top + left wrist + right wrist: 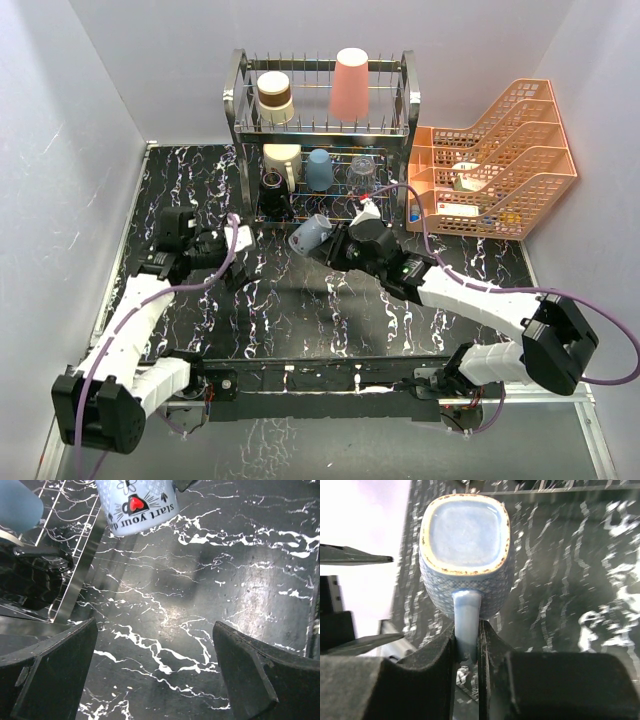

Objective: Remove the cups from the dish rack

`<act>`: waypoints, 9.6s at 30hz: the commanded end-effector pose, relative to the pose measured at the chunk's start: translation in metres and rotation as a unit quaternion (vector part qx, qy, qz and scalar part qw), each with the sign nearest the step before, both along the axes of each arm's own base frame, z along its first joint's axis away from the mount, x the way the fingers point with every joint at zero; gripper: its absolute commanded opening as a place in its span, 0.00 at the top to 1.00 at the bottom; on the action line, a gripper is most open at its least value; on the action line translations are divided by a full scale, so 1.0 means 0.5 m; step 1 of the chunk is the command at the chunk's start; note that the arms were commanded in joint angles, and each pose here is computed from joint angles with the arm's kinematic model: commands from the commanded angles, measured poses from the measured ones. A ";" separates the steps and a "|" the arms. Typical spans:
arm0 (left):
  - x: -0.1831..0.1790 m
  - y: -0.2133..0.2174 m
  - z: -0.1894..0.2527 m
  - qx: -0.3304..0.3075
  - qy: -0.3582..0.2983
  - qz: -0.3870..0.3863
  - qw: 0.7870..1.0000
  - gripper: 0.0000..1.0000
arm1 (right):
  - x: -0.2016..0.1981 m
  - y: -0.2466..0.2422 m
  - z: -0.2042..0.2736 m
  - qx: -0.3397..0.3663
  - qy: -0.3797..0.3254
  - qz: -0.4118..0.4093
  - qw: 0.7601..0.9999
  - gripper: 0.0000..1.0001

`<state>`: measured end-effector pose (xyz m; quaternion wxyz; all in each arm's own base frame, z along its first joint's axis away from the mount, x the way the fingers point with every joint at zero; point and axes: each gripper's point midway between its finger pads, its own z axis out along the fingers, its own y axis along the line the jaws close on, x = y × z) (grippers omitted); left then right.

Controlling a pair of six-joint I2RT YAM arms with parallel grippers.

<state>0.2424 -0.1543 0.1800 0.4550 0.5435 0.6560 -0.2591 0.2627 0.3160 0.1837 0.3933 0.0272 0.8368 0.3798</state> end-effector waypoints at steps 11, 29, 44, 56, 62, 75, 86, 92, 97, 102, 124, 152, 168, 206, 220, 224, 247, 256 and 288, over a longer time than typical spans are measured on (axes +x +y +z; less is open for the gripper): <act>-0.024 -0.031 0.093 -0.034 -0.286 -0.074 0.955 0.10 | -0.097 0.130 0.201 0.300 0.106 0.126 0.940 0.92; -0.010 -0.031 0.109 -0.029 -0.293 -0.073 0.953 0.56 | -0.170 0.208 0.257 0.391 0.161 0.220 0.879 0.92; 0.104 0.057 0.045 0.030 -0.084 0.157 0.984 1.00 | -0.059 0.143 0.145 0.267 0.154 0.102 0.946 0.32; 0.231 0.297 -0.072 0.152 0.146 0.372 0.904 1.00 | 0.042 -0.030 0.088 0.024 0.050 -0.018 0.998 0.19; 0.303 0.356 -0.145 0.197 0.264 0.436 0.838 1.00 | 0.072 -0.069 0.048 -0.080 0.029 -0.039 0.996 0.04; 0.484 0.385 -0.204 0.197 0.311 0.462 0.807 1.00 | 0.113 -0.084 -0.010 -0.172 -0.009 -0.028 0.985 0.02; 0.531 0.383 -0.191 0.178 0.293 0.463 0.817 0.79 | 0.259 0.031 0.010 -0.216 -0.115 0.015 0.969 0.03; 0.532 0.382 -0.115 0.167 0.259 0.460 0.833 0.37 | 0.325 0.098 -0.019 -0.240 -0.146 0.033 0.959 0.06; 0.513 0.374 -0.039 0.152 0.245 0.446 0.847 0.25 | 0.357 0.131 -0.044 -0.253 -0.157 0.038 0.954 0.12; 0.474 0.368 0.021 0.137 0.242 0.430 0.859 0.18 | 0.389 0.156 -0.076 -0.264 -0.157 0.041 0.951 0.20; 0.223 0.242 0.111 0.118 0.219 0.154 0.956 0.11 | 0.379 0.141 -0.056 -0.280 -0.173 -0.002 0.944 0.92; 0.061 0.056 0.096 0.081 -0.144 -0.009 0.986 0.11 | 0.098 0.067 0.121 0.024 -0.079 -0.025 0.996 0.92; 0.022 -0.065 0.122 0.021 -0.327 -0.095 0.940 0.18 | -0.113 0.099 0.216 0.329 0.096 0.115 0.932 0.92; 0.140 0.119 -0.021 0.110 0.018 0.184 0.977 1.00 | -0.072 0.014 0.132 0.299 0.165 0.041 0.939 0.18; 0.138 0.249 -0.117 0.152 0.173 0.241 0.943 1.00 | -0.022 -0.089 0.099 0.173 0.123 -0.027 0.977 0.16; 0.150 0.217 -0.092 0.097 0.203 0.251 0.942 0.89 | -0.022 -0.097 0.091 0.154 0.118 -0.030 0.981 0.16; 0.232 0.152 -0.160 0.097 0.269 0.390 0.876 0.38 | -0.014 -0.132 0.052 0.078 0.105 -0.054 0.990 0.14; 0.230 0.145 -0.168 0.087 0.285 0.394 0.870 0.83 | -0.007 -0.142 0.053 0.054 0.094 -0.059 0.992 0.18; 0.355 0.361 -0.136 0.128 0.236 0.462 0.845 1.00 | 0.181 -0.151 0.042 -0.145 -0.031 -0.090 0.985 0.16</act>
